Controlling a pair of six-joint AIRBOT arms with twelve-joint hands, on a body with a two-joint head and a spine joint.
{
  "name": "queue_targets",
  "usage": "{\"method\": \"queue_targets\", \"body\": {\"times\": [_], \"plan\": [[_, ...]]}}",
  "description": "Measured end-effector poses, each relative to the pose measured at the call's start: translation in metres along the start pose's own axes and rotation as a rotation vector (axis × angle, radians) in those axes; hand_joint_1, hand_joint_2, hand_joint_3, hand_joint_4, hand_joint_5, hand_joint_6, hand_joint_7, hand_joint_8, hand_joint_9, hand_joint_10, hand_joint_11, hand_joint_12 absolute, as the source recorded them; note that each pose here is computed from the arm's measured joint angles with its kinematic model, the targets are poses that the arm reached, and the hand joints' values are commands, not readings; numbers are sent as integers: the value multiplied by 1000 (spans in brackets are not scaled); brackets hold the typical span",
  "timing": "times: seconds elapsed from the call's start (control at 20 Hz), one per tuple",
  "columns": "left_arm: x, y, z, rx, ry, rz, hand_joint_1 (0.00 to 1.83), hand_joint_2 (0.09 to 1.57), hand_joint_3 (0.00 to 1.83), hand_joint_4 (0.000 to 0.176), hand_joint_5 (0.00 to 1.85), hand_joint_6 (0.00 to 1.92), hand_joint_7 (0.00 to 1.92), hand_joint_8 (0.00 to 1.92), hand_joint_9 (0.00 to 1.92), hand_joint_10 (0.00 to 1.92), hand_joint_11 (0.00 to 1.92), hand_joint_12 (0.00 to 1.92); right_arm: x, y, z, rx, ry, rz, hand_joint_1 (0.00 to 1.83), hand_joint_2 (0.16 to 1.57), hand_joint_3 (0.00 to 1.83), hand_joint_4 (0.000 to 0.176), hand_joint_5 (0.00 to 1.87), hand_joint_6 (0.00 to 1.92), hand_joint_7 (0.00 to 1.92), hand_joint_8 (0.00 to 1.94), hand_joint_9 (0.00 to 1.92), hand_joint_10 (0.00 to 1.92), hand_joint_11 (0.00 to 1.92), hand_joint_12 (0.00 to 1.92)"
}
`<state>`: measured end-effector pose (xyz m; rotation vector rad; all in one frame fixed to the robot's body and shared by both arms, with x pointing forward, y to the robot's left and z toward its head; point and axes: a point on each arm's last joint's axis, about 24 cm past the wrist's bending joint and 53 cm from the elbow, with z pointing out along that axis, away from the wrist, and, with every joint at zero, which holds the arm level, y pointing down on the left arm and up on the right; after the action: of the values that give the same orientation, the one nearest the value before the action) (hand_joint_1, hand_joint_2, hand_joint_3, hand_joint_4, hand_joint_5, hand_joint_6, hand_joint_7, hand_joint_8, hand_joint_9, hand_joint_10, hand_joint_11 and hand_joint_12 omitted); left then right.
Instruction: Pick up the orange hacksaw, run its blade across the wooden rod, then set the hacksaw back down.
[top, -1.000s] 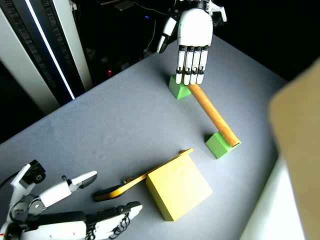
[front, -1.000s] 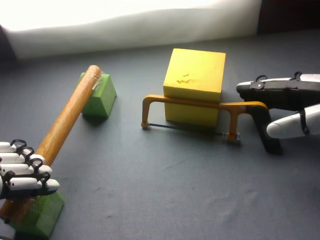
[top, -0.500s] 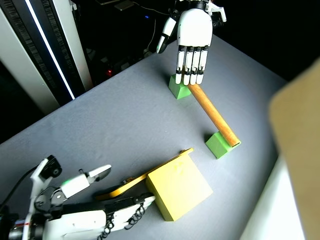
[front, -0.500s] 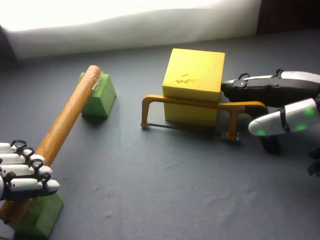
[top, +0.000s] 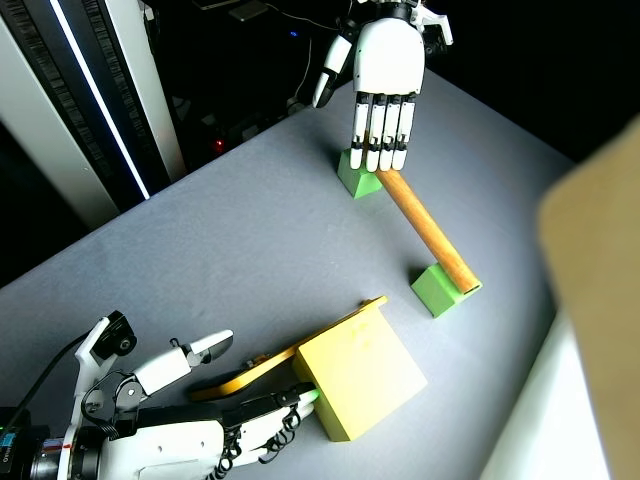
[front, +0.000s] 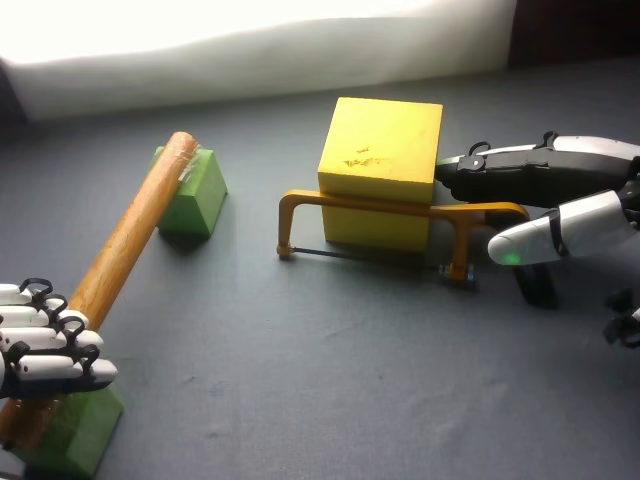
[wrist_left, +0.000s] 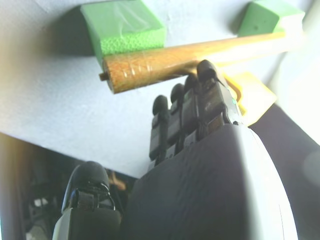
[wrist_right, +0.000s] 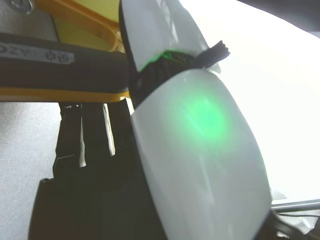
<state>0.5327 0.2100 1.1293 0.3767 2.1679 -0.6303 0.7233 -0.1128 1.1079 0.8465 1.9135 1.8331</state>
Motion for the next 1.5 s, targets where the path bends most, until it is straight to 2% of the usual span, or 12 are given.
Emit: {"method": "queue_targets", "body": {"times": [0.35,0.5,0.55,0.6,0.65,0.7,0.75,0.95,1.05,1.25,1.3,1.5], "plan": [[0,0,0,-1,0,0,0,1200,2,0,147,0,106,1,93,0,0,244,-1,1,1,0,-7,5,1110,1064,4,0,224,3,209,4,247,9,10,943],[-1,0,0,-1,-2,0,0,1192,0,0,161,4,114,3,98,2,0,260,-3,2,3,-13,-41,44,1136,1129,3,0,410,14,420,9,476,22,211,957],[-1,0,0,0,-2,-1,0,1196,1,0,169,4,114,1,95,1,0,281,-6,2,3,-15,-63,70,1233,1116,0,0,630,25,679,24,753,60,450,978],[-1,0,0,0,-2,0,0,1196,1,0,169,4,114,1,95,1,0,281,-8,2,3,-14,-70,75,1233,1116,0,0,630,25,679,24,753,60,450,978],[-1,0,0,0,-2,0,0,1197,1,0,173,5,115,2,95,1,0,284,-9,2,3,-13,-80,84,1273,1128,0,0,710,19,804,29,893,90,572,1043],[-2,2,0,-2,-4,1,0,1201,2,0,168,2,121,4,105,4,0,284,-12,2,3,-14,-92,94,1361,1158,18,0,696,1098,844,1154,987,1196,841,1219],[-2,2,0,-2,-4,1,0,1202,3,0,171,3,121,3,102,3,0,281,-12,2,3,-14,-92,94,1365,1162,2,0,765,1027,846,1217,964,1301,863,1294],[-1,1,0,-1,-3,0,2,1206,1,0,159,0,119,0,100,1,0,315,5,1,7,-14,-39,59,1374,1114,0,0,993,755,906,1115,989,1281,920,1349],[-1,1,0,0,-3,0,0,1206,0,0,155,0,119,0,105,1,0,323,7,3,7,-21,-33,54,1373,1133,4,0,886,925,892,1123,953,1294,911,1308],[-4,0,1,2,-10,0,0,1202,0,0,144,0,124,0,109,0,0,299,5,13,4,-72,-48,25,1369,1148,1,0,854,977,856,1176,931,1313,903,1266],[-3,0,0,2,-10,0,0,1205,0,0,142,0,123,0,106,0,0,297,4,19,1,-97,-55,30,1370,1128,0,0,922,873,898,1119,986,1267,911,1267],[-4,1,1,2,-10,0,0,1202,1,0,137,1,114,0,99,0,0,271,12,27,-8,-151,-61,50,1369,1128,0,0,915,871,887,1148,986,1276,897,1300]]}}
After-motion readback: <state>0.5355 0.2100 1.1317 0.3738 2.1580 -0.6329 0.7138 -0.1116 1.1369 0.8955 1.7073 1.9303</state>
